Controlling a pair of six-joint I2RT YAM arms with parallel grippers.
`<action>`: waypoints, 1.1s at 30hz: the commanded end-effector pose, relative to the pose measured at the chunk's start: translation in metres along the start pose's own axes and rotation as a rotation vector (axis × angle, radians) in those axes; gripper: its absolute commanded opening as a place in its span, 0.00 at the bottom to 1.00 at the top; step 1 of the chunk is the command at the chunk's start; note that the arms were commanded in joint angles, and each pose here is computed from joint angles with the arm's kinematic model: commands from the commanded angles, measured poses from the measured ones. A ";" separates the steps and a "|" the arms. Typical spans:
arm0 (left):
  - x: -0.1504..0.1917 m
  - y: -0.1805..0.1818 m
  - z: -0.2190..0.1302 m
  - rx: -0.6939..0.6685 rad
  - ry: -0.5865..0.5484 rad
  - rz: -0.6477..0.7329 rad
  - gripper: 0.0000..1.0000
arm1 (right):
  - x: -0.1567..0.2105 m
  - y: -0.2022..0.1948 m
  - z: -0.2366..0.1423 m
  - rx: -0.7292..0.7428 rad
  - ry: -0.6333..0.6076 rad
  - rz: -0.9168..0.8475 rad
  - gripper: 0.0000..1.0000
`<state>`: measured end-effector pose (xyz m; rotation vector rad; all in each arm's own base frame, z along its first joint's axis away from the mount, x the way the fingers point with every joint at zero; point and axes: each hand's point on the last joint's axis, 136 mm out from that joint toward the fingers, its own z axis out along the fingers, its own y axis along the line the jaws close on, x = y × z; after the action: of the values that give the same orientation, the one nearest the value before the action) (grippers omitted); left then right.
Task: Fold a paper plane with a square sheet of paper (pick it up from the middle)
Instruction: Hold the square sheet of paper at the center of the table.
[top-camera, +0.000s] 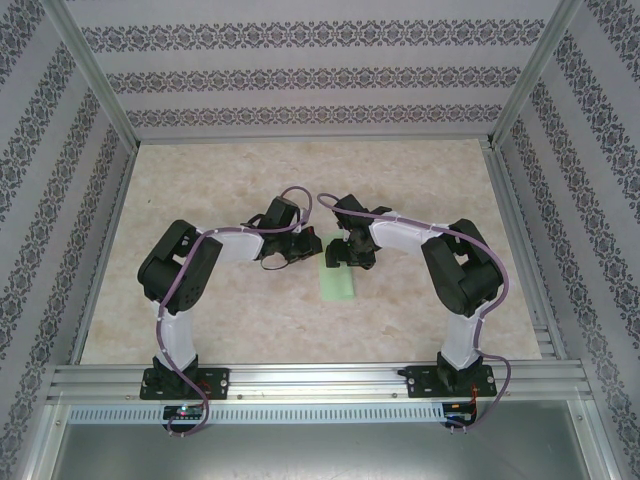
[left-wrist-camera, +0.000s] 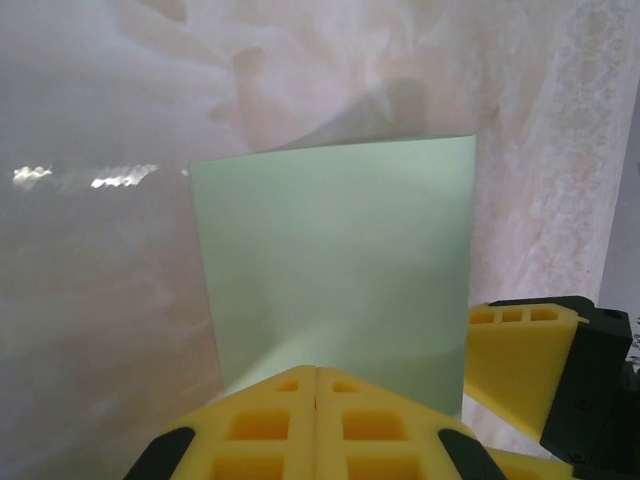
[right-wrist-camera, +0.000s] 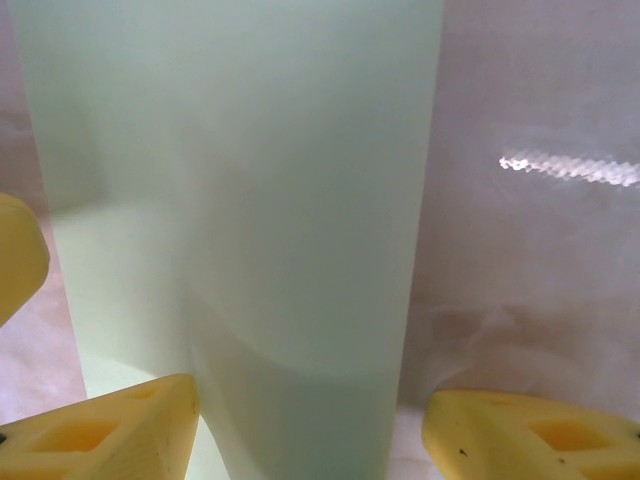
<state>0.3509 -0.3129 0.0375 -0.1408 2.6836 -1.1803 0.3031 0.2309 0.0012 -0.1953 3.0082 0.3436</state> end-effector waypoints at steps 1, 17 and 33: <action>0.006 -0.007 0.007 0.007 0.036 0.031 0.04 | 0.064 -0.036 0.079 0.095 0.218 0.016 0.67; 0.012 0.001 0.009 -0.049 0.055 0.038 0.02 | 0.068 -0.036 0.084 0.099 0.233 0.011 0.68; 0.016 0.009 0.011 -0.077 0.068 0.031 0.00 | 0.072 -0.038 0.089 0.108 0.251 0.000 0.67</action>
<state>0.3397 -0.3116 0.0229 -0.1224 2.7742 -1.1160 0.3027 0.2313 -0.0007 -0.2046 3.0186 0.3126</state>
